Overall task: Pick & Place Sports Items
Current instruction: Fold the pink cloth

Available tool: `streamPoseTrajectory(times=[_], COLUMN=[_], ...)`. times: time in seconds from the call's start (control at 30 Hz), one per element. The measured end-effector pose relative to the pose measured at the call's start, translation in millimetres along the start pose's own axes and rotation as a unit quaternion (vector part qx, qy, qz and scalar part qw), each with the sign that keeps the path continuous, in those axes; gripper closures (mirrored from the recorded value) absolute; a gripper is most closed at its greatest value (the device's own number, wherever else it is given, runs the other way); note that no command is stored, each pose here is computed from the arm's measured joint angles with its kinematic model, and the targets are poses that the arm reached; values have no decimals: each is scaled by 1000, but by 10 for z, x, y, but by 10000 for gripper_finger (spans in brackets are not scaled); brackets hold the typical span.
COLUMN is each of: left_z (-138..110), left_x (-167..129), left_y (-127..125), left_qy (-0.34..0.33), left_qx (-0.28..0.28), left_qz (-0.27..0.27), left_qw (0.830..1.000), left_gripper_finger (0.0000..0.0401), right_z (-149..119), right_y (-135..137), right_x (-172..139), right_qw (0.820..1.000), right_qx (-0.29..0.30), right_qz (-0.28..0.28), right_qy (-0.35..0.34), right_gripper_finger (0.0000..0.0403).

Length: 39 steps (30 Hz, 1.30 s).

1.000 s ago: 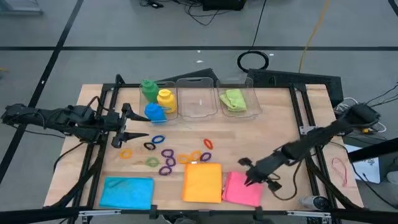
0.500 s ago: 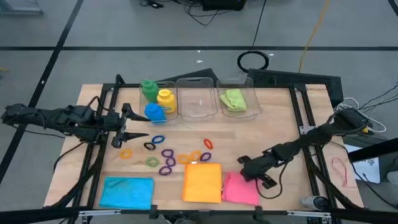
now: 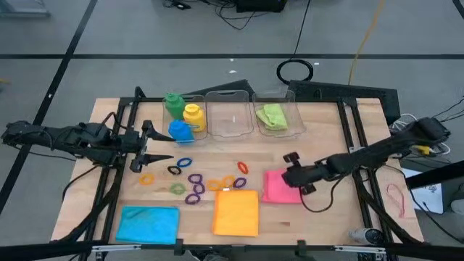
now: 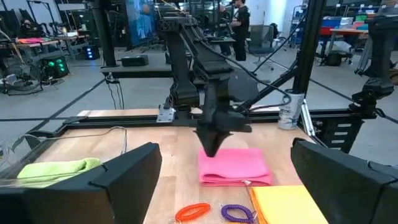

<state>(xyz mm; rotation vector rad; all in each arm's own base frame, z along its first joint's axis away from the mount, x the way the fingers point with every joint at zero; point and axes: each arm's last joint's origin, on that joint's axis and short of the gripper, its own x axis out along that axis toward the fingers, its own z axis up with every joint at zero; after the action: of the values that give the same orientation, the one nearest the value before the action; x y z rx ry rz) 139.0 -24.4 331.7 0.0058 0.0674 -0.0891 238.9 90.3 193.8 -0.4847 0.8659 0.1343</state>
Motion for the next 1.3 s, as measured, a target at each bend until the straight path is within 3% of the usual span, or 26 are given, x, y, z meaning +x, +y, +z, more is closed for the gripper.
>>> streamPoseTrajectory(times=[0.1, 0.23, 0.47, 0.63, 0.77, 0.9, 1.13, 1.3], left_z=[0, 0, 0, 0, 0, 0, 0, 0], left_x=[0, 0, 0, 0, 0, 0, 0, 0], left_y=[0, 1, 1, 1, 0, 0, 0, 0], left_qy=[0, 0, 0, 0, 0, 0, 0, 0], left_qx=[0, 0, 0, 0, 0, 0, 0, 0], left_qz=[0, 0, 0, 0, 0, 0, 0, 0], left_qw=[1000, 1000, 1000, 1000, 1000, 1000, 1000, 1000], left_gripper_finger=[105, 105, 105, 105, 105, 105, 105, 105], right_z=[31, 30, -97, -318, -423, -428, -113, 99], right_y=[-45, -104, -149, -47, 56, 75, -50, -174], right_x=[-96, -238, -412, -341, -203, -71, -26, 36], right_qw=[999, 995, 965, 966, 953, 934, 930, 930], right_qx=[17, 85, 259, 244, 261, 298, 289, 296], right_qz=[-16, -24, 29, 89, 142, 193, 223, 215], right_qy=[-23, -40, -35, -23, -57, -46, -36, -26], right_gripper_finger=[401, 391, 309, 234, 205, 239, 399, 387])
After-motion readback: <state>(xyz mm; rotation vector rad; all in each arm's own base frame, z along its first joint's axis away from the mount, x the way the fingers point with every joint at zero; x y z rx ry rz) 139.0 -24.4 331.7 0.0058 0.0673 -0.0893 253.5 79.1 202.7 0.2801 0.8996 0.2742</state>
